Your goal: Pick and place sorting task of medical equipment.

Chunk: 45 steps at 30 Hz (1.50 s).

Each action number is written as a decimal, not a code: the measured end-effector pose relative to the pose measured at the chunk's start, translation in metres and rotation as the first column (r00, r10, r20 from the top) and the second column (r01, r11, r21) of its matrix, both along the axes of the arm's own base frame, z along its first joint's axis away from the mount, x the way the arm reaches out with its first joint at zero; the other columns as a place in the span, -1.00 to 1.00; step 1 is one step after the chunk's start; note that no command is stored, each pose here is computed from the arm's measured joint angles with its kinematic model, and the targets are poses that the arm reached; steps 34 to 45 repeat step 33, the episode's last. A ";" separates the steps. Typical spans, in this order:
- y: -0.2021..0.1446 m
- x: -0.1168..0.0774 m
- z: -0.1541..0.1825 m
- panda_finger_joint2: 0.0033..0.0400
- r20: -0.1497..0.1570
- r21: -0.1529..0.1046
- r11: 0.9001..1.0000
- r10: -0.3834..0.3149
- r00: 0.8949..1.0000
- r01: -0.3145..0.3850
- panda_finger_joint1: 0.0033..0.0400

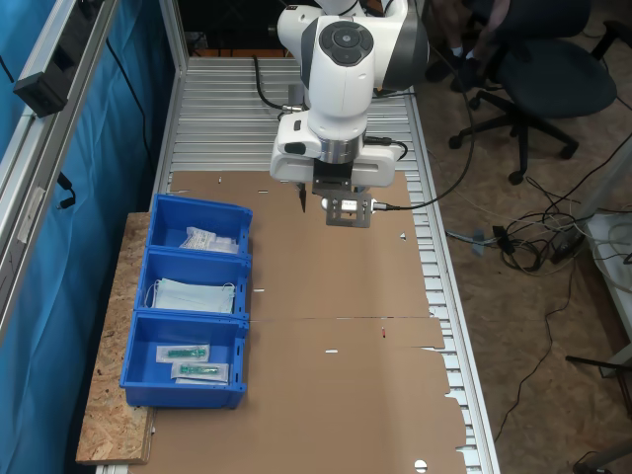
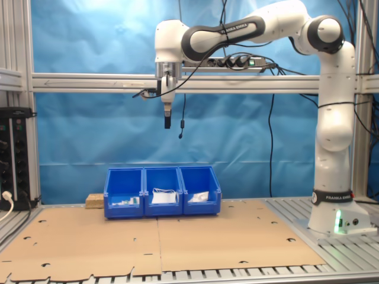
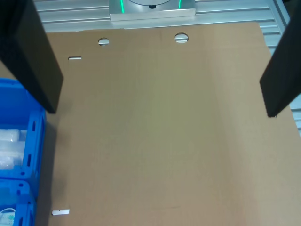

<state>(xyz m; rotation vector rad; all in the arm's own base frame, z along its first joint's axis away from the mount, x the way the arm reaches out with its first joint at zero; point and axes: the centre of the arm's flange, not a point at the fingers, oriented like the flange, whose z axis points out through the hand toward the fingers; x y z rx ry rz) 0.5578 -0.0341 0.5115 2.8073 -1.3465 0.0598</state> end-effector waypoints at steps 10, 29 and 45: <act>0.000 -0.001 -0.001 1.00 -0.008 0.000 1.000 0.000 1.000 0.000 1.00; 0.000 0.001 0.006 1.00 0.001 -0.001 1.000 0.000 1.000 0.000 1.00; 0.000 0.001 0.006 1.00 0.001 -0.001 1.000 0.000 1.000 0.000 1.00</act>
